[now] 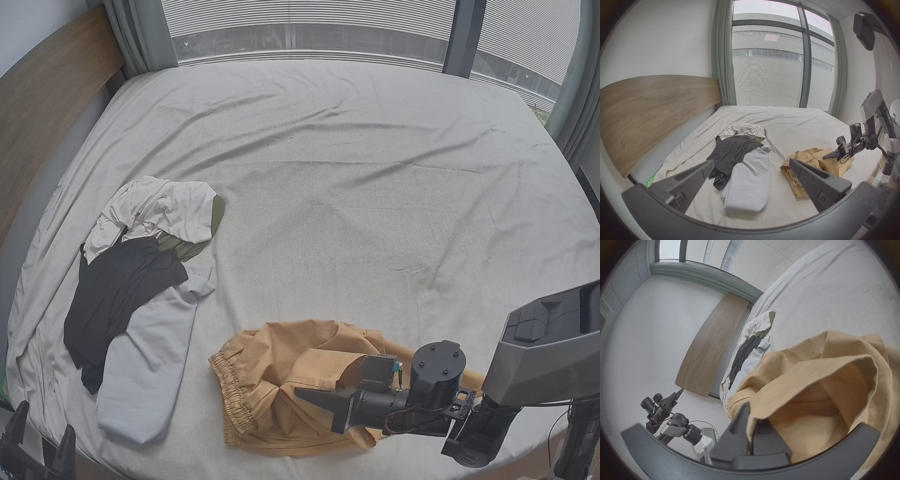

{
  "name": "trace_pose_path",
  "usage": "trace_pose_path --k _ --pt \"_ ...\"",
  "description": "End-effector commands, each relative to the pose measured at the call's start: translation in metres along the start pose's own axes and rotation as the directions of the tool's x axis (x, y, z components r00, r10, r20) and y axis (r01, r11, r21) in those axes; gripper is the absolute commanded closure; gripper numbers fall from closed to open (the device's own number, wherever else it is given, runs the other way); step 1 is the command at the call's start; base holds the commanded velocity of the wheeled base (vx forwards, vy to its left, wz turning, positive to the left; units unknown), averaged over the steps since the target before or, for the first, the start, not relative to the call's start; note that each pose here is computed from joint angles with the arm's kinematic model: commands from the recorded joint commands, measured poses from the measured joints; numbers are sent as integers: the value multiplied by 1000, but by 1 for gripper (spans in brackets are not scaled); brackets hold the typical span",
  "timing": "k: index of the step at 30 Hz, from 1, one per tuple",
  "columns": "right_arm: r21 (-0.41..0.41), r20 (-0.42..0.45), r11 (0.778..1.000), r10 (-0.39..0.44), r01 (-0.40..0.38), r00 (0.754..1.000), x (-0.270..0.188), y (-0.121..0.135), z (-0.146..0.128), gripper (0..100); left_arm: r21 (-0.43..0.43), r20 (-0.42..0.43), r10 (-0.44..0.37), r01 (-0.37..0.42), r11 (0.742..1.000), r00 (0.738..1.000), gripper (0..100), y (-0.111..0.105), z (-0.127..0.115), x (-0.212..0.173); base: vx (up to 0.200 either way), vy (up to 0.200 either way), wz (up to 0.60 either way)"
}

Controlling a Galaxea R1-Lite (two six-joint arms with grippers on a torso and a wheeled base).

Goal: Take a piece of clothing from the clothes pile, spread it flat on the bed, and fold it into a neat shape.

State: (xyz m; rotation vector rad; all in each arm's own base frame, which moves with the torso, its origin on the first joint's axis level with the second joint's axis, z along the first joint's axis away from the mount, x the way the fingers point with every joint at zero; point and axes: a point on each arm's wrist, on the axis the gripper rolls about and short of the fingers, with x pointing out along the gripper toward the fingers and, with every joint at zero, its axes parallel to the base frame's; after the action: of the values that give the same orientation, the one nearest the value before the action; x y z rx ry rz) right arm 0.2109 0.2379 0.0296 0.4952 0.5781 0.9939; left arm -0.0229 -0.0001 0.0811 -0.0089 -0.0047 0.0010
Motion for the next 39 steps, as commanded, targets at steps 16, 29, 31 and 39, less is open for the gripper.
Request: trace_pose_path --k 16,29,31,39 --pt "11 65 999 -51 50 997 -40 0 21 100 63 1 -73 73 995 997 0 -2 -5 0 0 0 0" --pt "-22 161 998 -47 51 986 -84 17 42 100 63 4 -75 74 995 997 0 -2 -4 0 0 0 0" --pt "-28 190 998 -52 59 980 -91 17 47 100 63 4 -75 74 995 997 0 -2 -4 0 0 0 0" --pt "-5 200 992 -121 124 972 -112 6 45 100 63 5 -75 74 995 997 0 -2 -4 0 0 0 0"
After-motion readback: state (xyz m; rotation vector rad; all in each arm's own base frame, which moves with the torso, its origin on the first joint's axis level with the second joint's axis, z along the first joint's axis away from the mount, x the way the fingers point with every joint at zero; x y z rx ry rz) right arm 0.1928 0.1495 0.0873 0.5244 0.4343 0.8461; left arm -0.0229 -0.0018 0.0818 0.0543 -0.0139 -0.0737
